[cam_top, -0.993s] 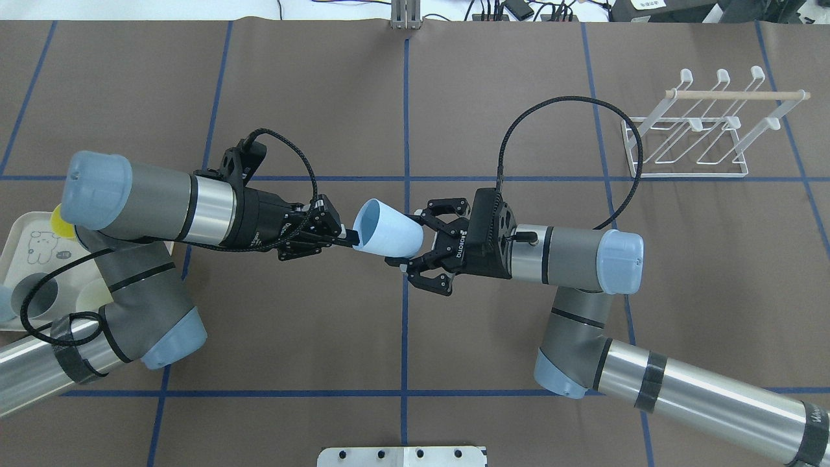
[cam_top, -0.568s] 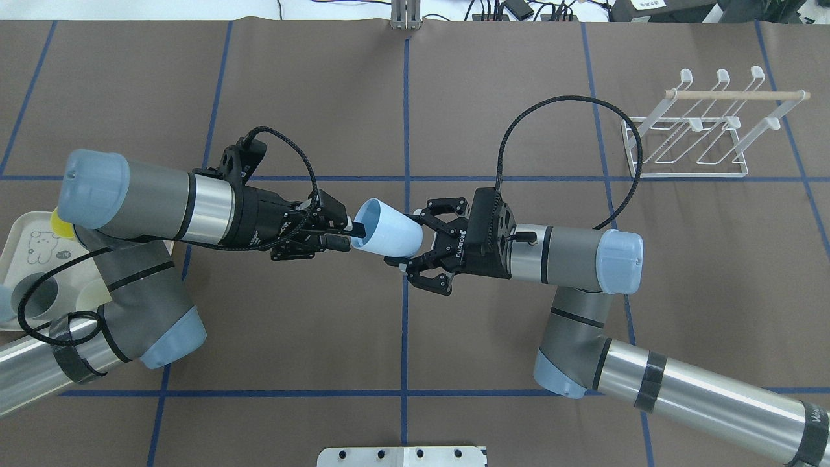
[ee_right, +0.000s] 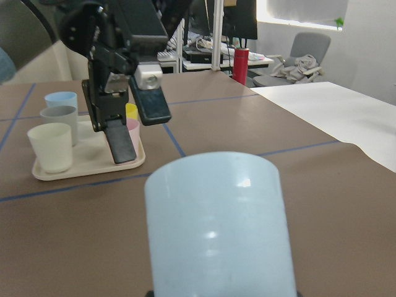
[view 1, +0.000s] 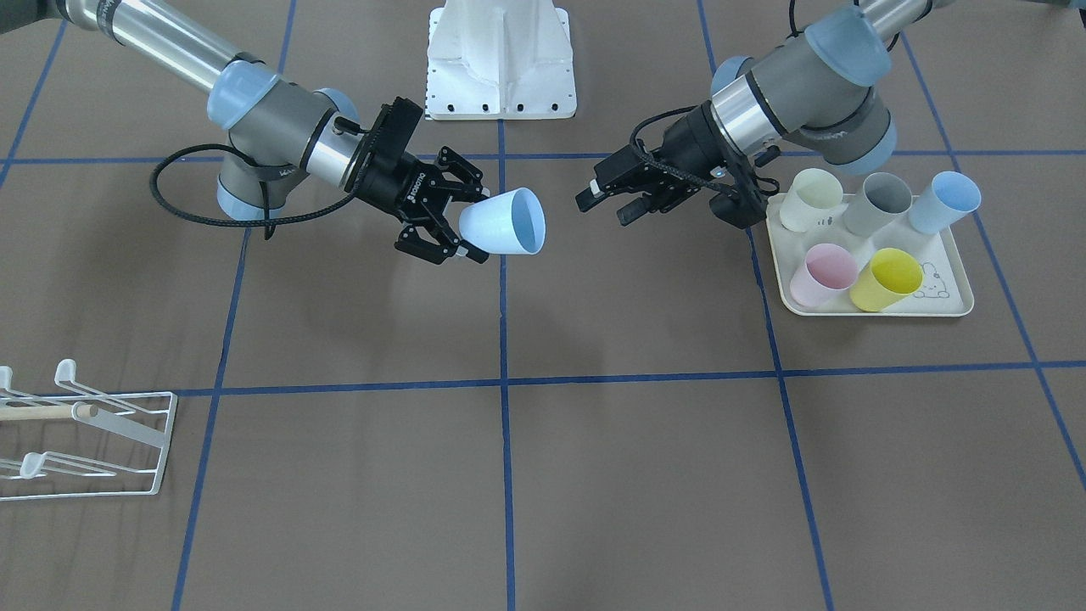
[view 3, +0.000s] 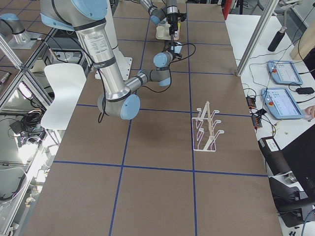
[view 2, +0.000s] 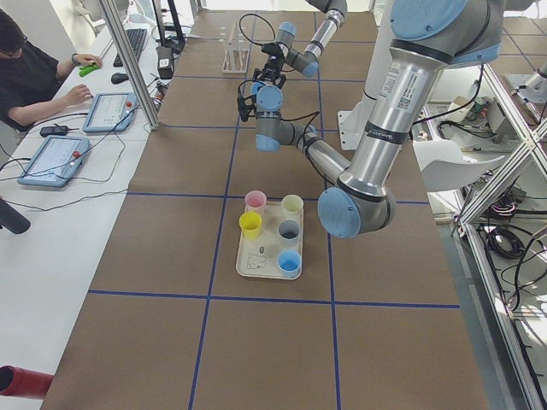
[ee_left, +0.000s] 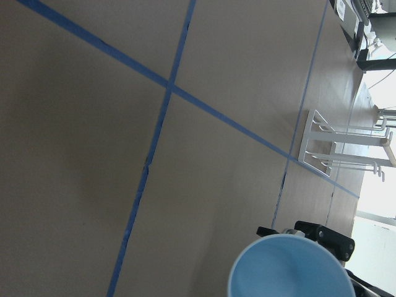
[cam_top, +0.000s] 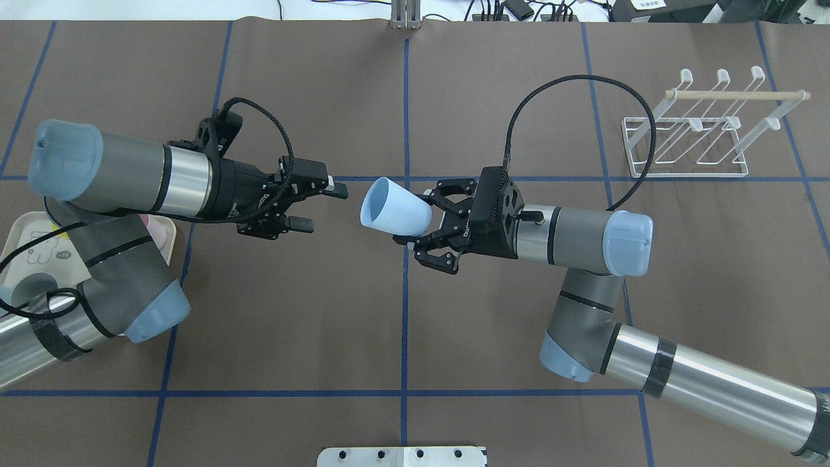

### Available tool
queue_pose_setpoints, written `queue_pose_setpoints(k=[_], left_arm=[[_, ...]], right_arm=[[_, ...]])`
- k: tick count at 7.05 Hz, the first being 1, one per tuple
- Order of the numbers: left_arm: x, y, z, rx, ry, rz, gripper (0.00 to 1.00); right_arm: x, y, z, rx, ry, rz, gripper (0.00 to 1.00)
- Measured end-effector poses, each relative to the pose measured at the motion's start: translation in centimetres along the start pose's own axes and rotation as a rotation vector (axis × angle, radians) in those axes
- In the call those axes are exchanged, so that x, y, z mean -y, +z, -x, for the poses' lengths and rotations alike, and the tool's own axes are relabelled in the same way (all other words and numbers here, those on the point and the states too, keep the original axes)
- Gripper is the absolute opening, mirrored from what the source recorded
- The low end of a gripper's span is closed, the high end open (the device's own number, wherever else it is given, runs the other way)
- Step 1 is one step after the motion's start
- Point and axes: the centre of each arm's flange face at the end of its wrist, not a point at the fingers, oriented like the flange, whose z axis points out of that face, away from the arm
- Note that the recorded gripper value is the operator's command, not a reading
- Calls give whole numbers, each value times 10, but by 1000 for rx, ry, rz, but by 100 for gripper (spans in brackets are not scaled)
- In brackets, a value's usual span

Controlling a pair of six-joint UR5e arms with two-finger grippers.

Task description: Transfer IKEA cup to right arm and place on rack

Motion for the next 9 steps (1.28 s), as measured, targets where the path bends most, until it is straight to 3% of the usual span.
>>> queue_pose_setpoints(k=[2,3,5,7,9], left_arm=[[14,-37,-8,183,135,-64,100],[13,-64,-11,281,204,-79,100],[16,-125,20,407,325,-98,100],[22,-168,53,472,403,-112,100],[23,-176,59,484,414,-115,100]], right_arm=[[51,-24,-25,-116,-109,239,35],[72,-42,-43,-165,-217,383,34],[97,-92,-106,-227,-483,637,29],[114,-159,-189,-204,-801,902,25],[119,-217,-258,-137,-1092,1167,25]])
